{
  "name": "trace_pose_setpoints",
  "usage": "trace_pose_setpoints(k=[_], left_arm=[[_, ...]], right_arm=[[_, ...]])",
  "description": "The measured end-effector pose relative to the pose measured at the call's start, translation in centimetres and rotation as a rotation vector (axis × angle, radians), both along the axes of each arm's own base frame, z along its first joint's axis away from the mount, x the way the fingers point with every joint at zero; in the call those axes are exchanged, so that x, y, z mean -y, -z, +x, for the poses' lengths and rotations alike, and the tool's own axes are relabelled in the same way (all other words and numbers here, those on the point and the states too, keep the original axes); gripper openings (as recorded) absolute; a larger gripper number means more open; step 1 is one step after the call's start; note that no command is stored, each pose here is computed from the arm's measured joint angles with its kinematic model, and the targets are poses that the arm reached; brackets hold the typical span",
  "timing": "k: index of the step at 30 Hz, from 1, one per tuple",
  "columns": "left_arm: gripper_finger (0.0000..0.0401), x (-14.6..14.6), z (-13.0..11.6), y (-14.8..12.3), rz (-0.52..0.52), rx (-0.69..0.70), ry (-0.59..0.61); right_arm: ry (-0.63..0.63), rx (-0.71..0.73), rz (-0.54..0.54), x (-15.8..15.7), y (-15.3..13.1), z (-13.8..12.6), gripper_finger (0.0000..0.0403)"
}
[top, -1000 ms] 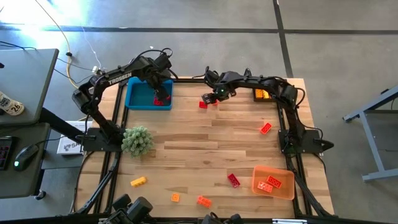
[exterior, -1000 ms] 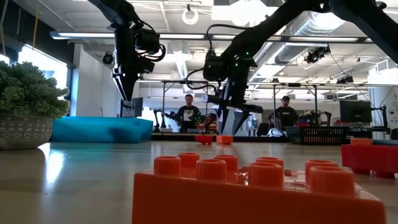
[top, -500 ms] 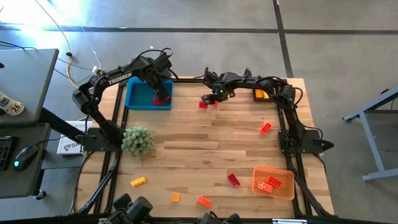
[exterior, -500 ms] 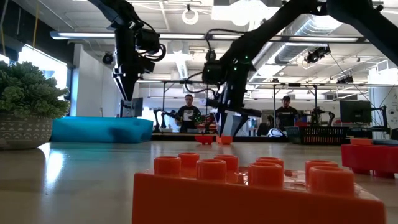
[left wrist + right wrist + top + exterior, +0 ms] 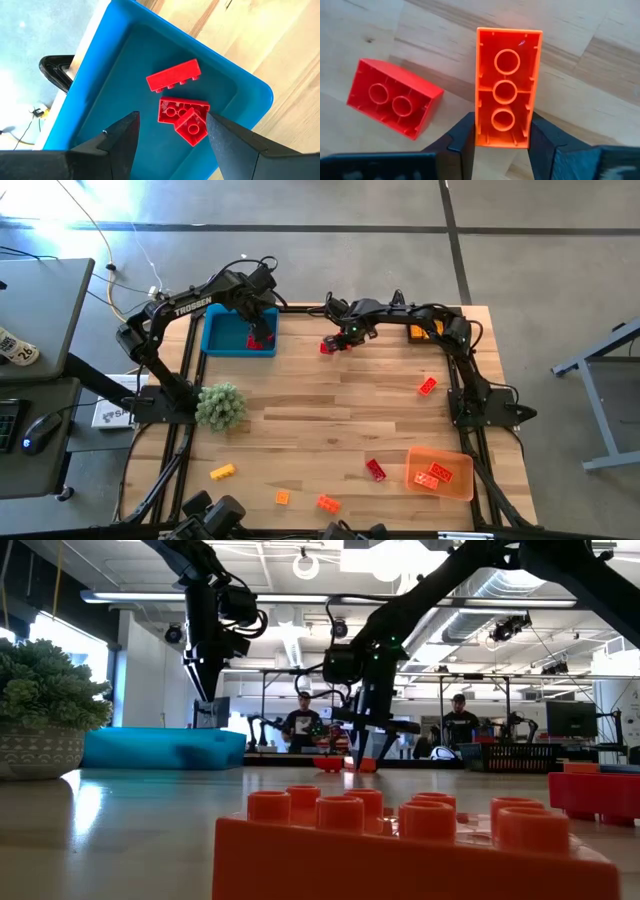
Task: Sort & place blocks by color
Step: Put the orange game piece into the orange bin
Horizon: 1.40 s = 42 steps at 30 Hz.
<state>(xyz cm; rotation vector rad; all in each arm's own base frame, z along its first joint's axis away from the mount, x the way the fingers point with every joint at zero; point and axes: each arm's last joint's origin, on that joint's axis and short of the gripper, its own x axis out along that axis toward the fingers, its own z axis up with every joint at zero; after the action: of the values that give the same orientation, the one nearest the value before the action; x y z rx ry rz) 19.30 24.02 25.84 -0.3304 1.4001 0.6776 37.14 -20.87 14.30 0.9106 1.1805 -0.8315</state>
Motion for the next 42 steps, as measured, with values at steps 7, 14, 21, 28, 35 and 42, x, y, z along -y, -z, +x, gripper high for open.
trace_pose_setpoints(k=[7, 14, 21, 28, 35, 42], left_arm=[[0.0218, 0.0, 0.0, 0.0, 0.0, 0.0, 0.0], [0.0218, 0.1, 0.1, 0.0, -0.022, 0.027, 0.004], [0.0218, 0.2, 0.3, 0.0, -0.035, 0.042, 0.015], [0.0218, 0.8, 1.0, 0.0, -0.036, 0.042, 0.042], [0.0218, 1.9, 2.1, 0.0, -0.038, 0.046, 0.072], [0.0218, 3.5, 3.6, 0.0, -0.042, 0.049, 0.123]], right_arm=[[-0.062, -0.039, 0.021, -1.1, -0.8, -0.4, 0.0113], [-0.12, -0.036, 0.009, -4.9, -4.3, -0.2, 0.0113], [-0.172, -0.079, -0.024, -10.1, -8.1, -0.8, 0.0113], [-0.185, -0.203, -0.085, -15.6, -11.0, -2.7, 0.0113], [-0.193, -0.32, -0.127, -20.2, -12.2, -4.4, 0.0113], [-0.241, -0.419, -0.147, -24.4, -12.4, -5.7, 0.0113]])
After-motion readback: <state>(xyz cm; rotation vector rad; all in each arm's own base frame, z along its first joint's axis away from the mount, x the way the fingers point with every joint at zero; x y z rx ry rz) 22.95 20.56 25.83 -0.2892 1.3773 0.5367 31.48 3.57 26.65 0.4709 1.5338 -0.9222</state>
